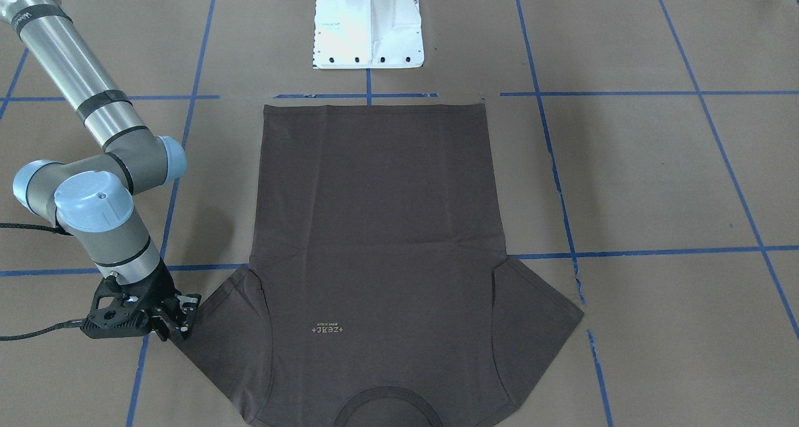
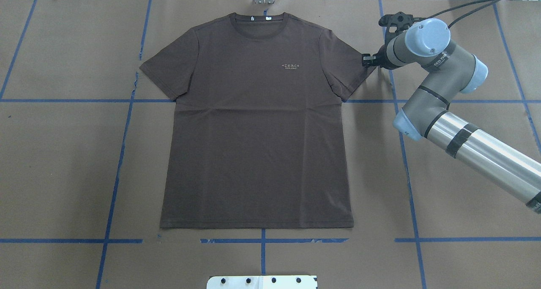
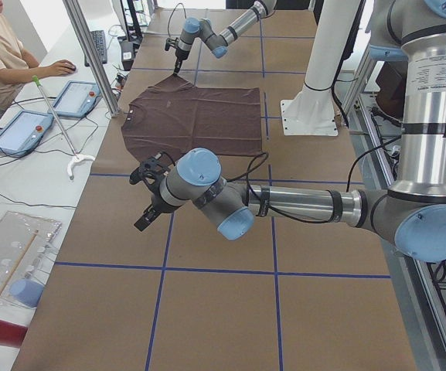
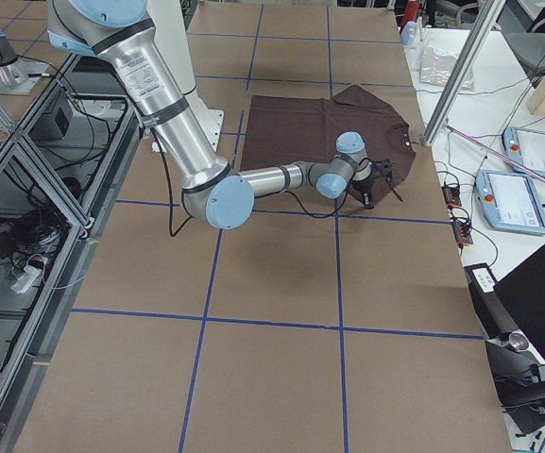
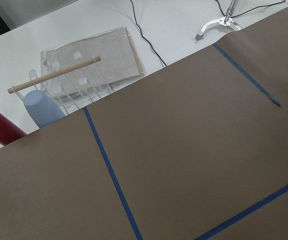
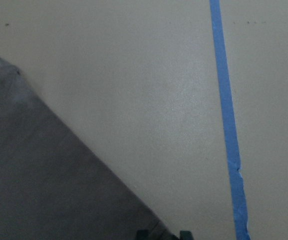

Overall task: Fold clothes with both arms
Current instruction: 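Move the right gripper in toward the sleeve nearest it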

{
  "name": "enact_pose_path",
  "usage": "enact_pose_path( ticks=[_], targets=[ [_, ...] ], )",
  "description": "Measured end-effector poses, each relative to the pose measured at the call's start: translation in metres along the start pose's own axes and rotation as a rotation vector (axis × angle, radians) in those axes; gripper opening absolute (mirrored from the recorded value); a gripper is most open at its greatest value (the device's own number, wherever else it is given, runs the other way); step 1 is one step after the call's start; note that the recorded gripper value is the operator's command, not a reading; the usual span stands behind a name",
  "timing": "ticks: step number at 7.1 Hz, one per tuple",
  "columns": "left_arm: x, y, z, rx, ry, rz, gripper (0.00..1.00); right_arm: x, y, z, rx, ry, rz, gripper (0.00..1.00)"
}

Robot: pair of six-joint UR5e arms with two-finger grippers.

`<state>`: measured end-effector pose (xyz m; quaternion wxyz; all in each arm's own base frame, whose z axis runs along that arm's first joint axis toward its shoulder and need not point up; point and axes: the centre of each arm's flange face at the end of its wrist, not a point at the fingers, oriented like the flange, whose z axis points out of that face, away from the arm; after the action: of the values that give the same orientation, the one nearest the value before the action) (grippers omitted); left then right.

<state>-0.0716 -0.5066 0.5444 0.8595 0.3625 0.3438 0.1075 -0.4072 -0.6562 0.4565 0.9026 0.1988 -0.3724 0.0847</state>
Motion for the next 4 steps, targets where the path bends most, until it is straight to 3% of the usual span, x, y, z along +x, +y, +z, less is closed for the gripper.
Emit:
enact_pose_path(
  ticks=[4],
  targets=[
    [0.000, 0.001, 0.001, -0.001, 0.000, -0.002, 1.00, -0.050, -0.021, -0.019, 0.018, -0.009, 0.065, 0.00]
  ],
)
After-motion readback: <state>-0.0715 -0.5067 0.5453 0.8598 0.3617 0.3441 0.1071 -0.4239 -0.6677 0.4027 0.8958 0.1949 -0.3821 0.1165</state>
